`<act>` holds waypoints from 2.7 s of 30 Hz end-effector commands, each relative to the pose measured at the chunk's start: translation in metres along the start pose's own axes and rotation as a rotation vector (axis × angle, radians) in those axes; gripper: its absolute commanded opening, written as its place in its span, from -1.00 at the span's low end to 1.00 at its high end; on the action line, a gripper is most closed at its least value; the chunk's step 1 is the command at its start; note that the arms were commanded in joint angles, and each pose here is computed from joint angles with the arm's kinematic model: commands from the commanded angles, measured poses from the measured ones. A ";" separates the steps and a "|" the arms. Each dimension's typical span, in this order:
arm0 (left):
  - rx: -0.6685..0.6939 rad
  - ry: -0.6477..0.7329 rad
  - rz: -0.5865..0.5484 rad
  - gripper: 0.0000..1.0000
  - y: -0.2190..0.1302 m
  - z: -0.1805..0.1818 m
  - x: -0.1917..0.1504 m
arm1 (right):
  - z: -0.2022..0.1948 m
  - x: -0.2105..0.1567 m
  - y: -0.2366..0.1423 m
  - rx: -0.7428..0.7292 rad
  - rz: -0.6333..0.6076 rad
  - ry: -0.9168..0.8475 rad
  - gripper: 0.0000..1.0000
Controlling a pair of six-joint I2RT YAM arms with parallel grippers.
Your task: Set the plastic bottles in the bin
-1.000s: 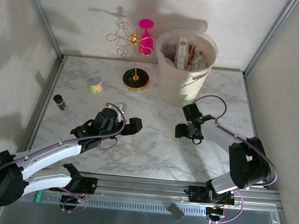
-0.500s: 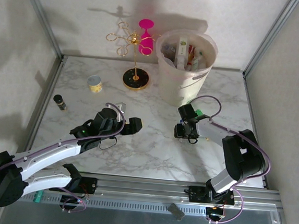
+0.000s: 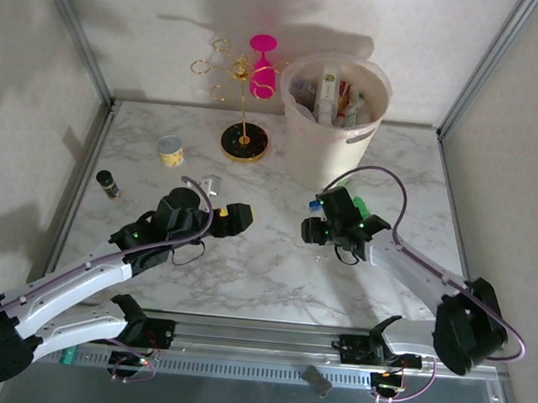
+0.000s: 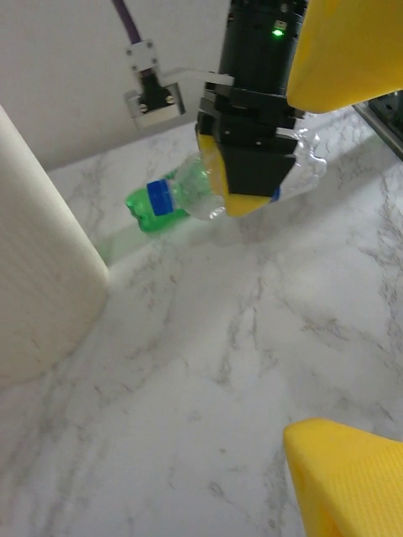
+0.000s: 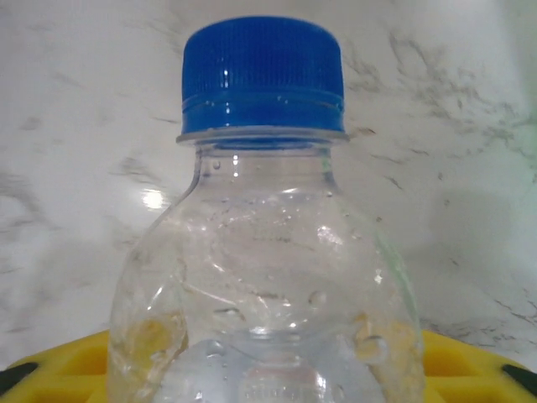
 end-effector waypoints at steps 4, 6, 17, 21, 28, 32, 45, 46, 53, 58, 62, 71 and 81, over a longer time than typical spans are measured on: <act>0.023 0.144 -0.114 0.86 -0.029 -0.027 0.065 | 0.038 0.034 -0.063 0.169 -0.155 -0.048 -0.10; 0.036 0.168 -0.137 0.86 -0.031 -0.033 0.082 | 0.049 0.051 -0.084 0.207 -0.218 -0.069 -0.10; 0.037 0.215 -0.173 0.85 -0.018 -0.051 0.117 | 0.080 0.201 -0.170 0.247 -0.550 -0.043 -0.16; 0.022 0.180 -0.152 0.84 0.002 -0.048 0.108 | 0.059 0.269 -0.176 0.218 -0.637 0.038 -0.19; -0.037 0.084 -0.064 0.83 0.039 -0.040 0.076 | 0.020 0.347 -0.141 0.181 -0.656 0.130 -0.21; -0.046 0.020 -0.002 0.82 0.052 -0.024 0.055 | 0.004 0.370 -0.108 0.160 -0.618 0.155 -0.21; -0.010 0.007 0.006 0.83 0.056 -0.002 0.049 | -0.016 0.349 -0.021 0.128 -0.430 0.155 -0.09; -0.009 0.005 0.005 0.83 0.056 -0.001 0.050 | -0.018 0.346 -0.020 0.123 -0.426 0.156 -0.06; -0.007 -0.009 -0.016 0.84 0.054 0.004 0.055 | -0.015 0.348 -0.037 0.115 -0.455 0.137 0.35; -0.030 -0.004 -0.019 0.84 0.050 -0.003 0.060 | -0.006 0.355 -0.073 0.134 -0.519 0.119 0.48; -0.042 0.006 -0.054 0.84 0.036 -0.012 0.072 | -0.001 0.356 -0.107 0.127 -0.575 0.101 0.50; -0.093 0.063 -0.059 0.83 0.015 -0.048 0.062 | 0.004 0.303 -0.164 0.190 -0.624 0.097 0.43; -0.102 0.000 -0.013 0.82 0.038 -0.048 0.015 | -0.052 0.196 -0.135 0.092 -0.633 0.244 0.40</act>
Point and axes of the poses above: each hand's point on the last joint's axis, 136 mm out from that joint toward the fingers, its own y axis out along the fingers, its own z axis along the line the jaws close on, x = y × z, the point moved 2 cm from there along -y, back along the fingers, and after that the axes turned 13 degrees about y, right-handed, at the moved point
